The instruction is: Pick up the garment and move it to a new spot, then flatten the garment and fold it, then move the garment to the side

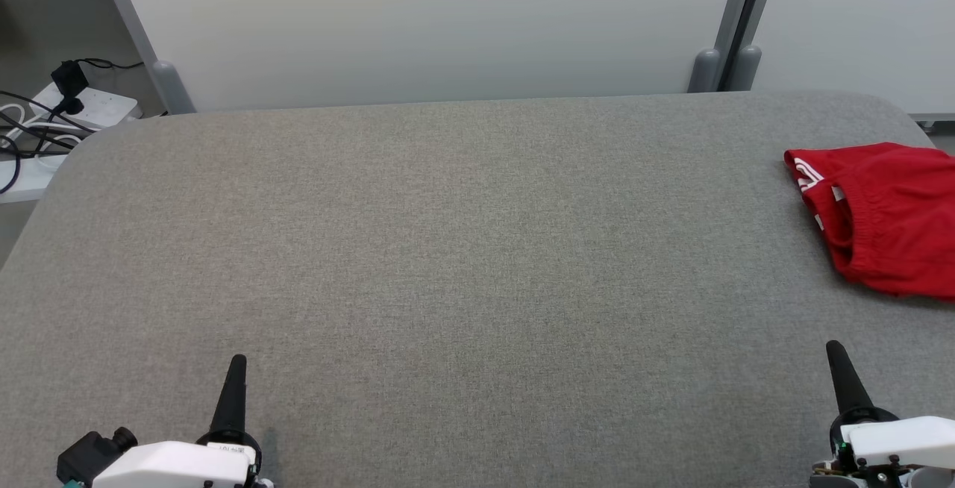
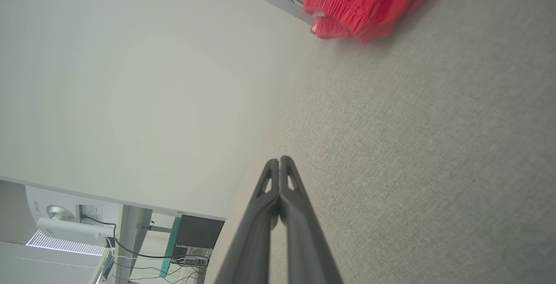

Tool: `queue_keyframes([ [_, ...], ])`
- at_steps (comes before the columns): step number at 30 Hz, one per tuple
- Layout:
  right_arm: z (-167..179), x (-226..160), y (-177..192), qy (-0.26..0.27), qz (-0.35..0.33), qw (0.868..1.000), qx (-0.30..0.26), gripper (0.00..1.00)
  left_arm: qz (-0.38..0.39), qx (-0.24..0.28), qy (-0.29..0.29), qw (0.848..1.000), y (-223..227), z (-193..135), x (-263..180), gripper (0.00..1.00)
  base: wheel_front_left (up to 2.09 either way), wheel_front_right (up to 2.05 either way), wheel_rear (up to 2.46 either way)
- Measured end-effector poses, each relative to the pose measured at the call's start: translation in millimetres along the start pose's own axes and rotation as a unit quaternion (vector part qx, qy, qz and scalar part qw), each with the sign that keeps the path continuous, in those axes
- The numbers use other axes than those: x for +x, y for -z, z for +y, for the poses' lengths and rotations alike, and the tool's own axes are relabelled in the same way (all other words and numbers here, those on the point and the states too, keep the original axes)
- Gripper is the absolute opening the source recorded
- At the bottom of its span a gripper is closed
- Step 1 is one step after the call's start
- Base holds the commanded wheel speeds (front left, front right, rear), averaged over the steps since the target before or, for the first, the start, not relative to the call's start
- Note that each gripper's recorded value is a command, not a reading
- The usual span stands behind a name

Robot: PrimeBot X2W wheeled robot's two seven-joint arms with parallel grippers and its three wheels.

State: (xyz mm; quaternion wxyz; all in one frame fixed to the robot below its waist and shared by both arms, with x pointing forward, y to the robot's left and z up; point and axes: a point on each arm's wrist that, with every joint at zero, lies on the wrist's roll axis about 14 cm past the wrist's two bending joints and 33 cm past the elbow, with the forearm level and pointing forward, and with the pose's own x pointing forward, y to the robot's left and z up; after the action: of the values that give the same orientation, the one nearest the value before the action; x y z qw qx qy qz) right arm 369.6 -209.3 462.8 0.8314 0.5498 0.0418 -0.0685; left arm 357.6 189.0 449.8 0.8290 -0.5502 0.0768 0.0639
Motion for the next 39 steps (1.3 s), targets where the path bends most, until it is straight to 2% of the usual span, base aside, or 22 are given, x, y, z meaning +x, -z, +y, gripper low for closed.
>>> queue_keyframes([
  [16, 6, 1, 0, -0.011, 0.008, 0.996, 0.086, 0.00, 0.006, -0.089, 0.019, 0.996, -2, -10, 5, 0.00, 0.00, 0.00, 0.00],
  [32, 16, 3, -2, -0.030, 0.012, 0.982, 0.187, 0.00, 0.013, -0.187, 0.049, 0.981, -6, -25, 10, 0.00, 0.00, 0.00, 0.00],
  [39, 18, 3, -2, -0.034, 0.015, 0.979, 0.201, 0.00, 0.013, -0.205, 0.052, 0.977, -7, -26, 10, 0.00, 0.00, 0.00, 0.00],
])
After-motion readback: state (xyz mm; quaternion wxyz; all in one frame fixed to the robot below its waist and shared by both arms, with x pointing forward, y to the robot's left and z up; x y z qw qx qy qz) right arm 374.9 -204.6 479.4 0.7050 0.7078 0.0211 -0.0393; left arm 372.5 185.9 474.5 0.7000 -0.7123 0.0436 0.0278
